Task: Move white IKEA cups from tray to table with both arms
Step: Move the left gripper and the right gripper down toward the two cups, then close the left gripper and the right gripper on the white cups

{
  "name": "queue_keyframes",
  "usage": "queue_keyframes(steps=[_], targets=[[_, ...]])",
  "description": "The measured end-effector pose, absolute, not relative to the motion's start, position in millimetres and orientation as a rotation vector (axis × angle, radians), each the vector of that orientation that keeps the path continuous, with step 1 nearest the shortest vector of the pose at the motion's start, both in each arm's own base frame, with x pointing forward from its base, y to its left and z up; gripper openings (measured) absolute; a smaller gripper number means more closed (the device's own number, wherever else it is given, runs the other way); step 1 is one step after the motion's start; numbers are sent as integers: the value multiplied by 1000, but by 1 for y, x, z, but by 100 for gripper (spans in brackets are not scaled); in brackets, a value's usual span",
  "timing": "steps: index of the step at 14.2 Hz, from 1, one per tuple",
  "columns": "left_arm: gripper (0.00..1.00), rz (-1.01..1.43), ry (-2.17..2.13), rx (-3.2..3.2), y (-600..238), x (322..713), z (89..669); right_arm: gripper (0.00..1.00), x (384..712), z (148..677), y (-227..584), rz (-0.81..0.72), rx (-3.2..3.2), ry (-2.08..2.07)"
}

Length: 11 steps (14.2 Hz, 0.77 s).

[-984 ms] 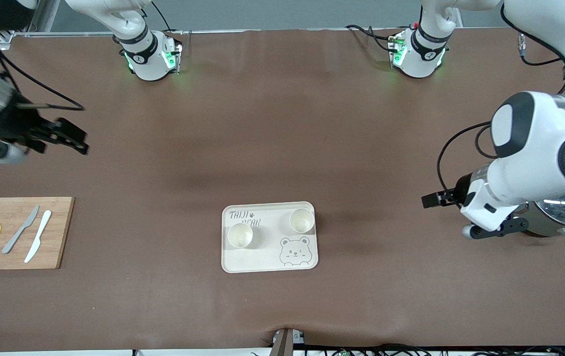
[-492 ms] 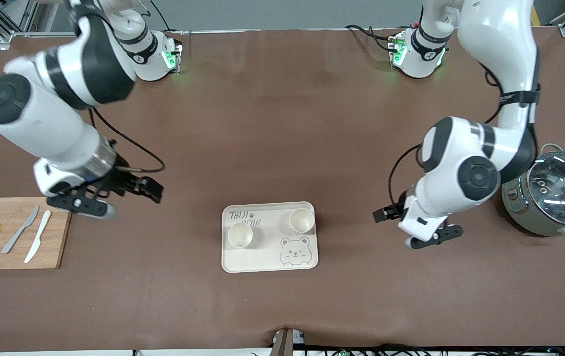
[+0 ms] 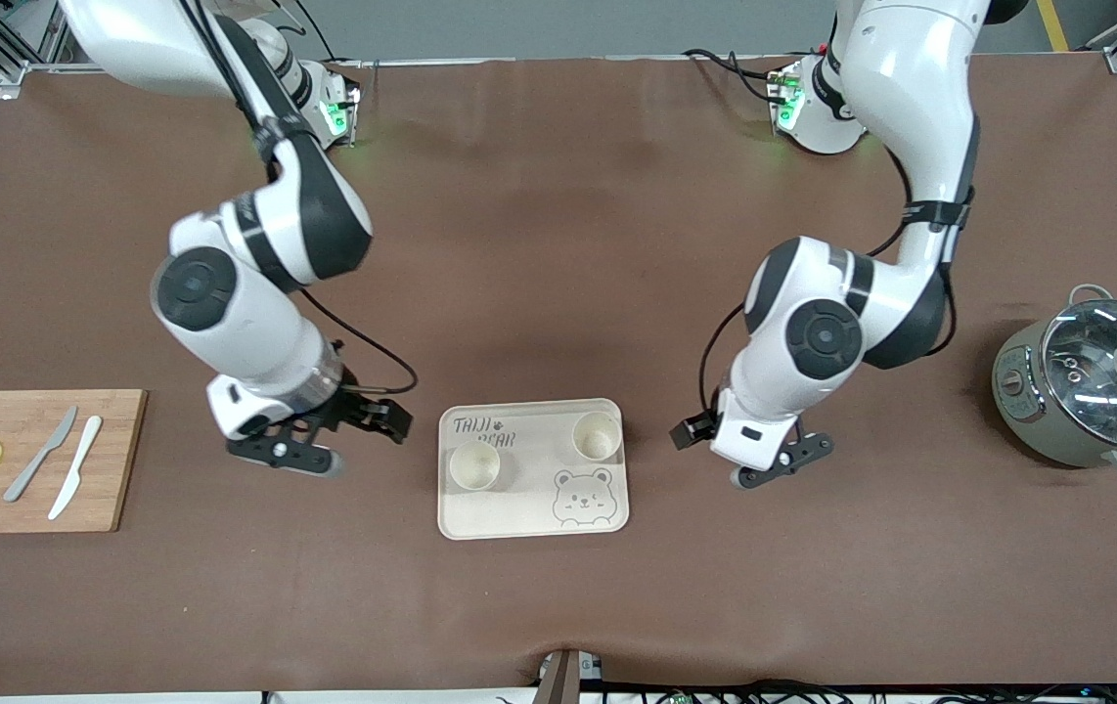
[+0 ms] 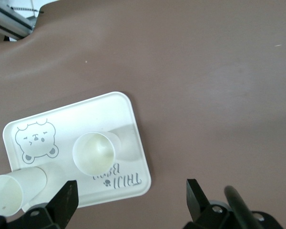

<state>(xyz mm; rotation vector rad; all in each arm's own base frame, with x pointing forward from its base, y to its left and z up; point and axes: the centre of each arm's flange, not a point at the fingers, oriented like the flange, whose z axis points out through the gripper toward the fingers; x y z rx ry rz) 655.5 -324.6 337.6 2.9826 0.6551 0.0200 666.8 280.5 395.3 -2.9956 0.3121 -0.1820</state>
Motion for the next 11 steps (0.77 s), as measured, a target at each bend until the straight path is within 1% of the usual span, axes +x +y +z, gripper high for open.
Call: queue_keyframes(steps=[4,7,11], targets=[[100,69,755,2954,-369,648,317,100,674,343,294,-187,-2993,299],[100,119,795,2942,-400,639,302,100,675,323,303,-207,-2984,286],[100,166,827,2958,-424,627,268,100,672,292,324,-237,-2966,275]])
